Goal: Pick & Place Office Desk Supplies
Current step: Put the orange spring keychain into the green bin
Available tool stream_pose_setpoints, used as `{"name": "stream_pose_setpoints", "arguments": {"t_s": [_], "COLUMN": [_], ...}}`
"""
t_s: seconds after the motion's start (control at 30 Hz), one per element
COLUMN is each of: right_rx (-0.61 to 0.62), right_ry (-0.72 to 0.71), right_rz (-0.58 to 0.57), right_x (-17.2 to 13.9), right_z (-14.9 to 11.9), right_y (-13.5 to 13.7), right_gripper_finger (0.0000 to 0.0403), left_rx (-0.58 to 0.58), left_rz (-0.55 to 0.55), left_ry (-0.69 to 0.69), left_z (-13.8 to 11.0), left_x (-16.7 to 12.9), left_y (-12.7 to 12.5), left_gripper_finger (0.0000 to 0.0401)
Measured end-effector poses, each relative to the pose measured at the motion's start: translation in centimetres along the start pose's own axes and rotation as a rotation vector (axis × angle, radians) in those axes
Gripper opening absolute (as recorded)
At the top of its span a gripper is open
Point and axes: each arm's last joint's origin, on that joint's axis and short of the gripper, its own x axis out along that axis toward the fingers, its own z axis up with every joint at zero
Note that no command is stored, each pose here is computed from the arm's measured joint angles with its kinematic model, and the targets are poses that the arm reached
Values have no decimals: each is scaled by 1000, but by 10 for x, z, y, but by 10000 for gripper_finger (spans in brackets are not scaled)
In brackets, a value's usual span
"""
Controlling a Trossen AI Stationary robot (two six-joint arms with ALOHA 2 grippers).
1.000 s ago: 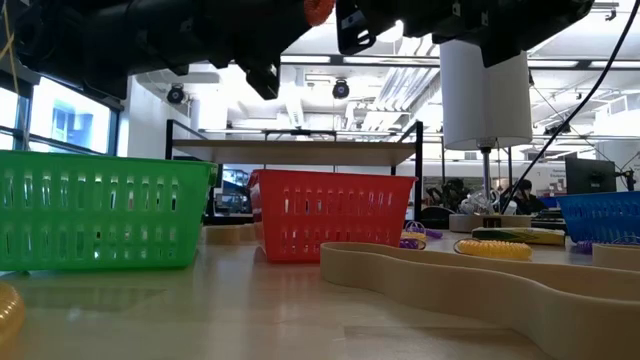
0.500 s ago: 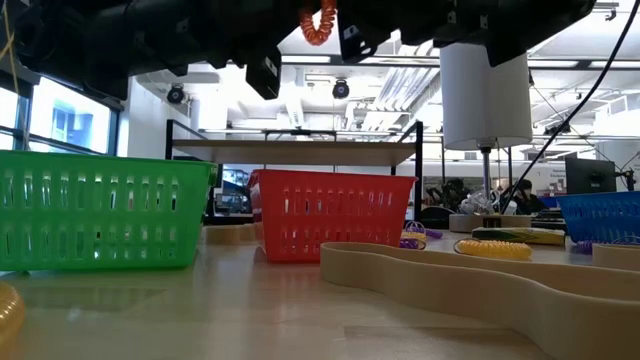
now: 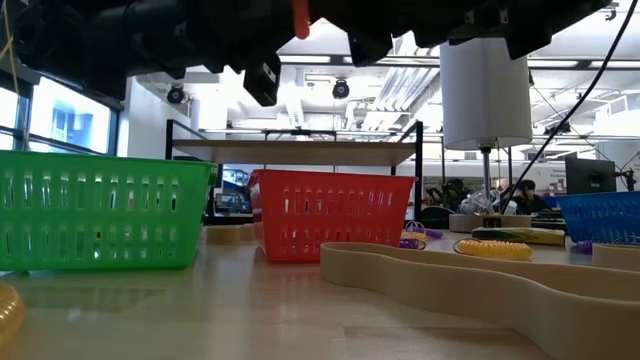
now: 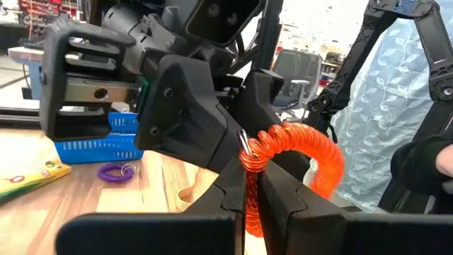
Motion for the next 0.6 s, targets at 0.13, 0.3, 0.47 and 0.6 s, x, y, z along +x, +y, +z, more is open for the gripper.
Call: {"name": "stream_pose_setpoints", "arguments": {"t_s": [0.13, 0.3, 0.47, 0.6], "right_rx": [1, 25, 25, 25], "right_ry": [10, 8, 8, 7], "right_rz": [-6, 0, 4, 5], "right_x": [0, 0, 0, 0], "right_z": [-1, -1, -1, -1], "right_y": [1, 1, 1, 1], "right_gripper_finger": [176, 178, 177, 175], "left_rx": [-4, 32, 35, -6], "left_rz": [-6, 38, 109, 169], "left_ry": [34, 102, 211, 312], "left_z": [8, 18, 27, 30], "left_x": [-3, -10, -23, -35], "left_y": [-5, -18, -29, -35], "left_gripper_finger": [7, 6, 6, 6]}}
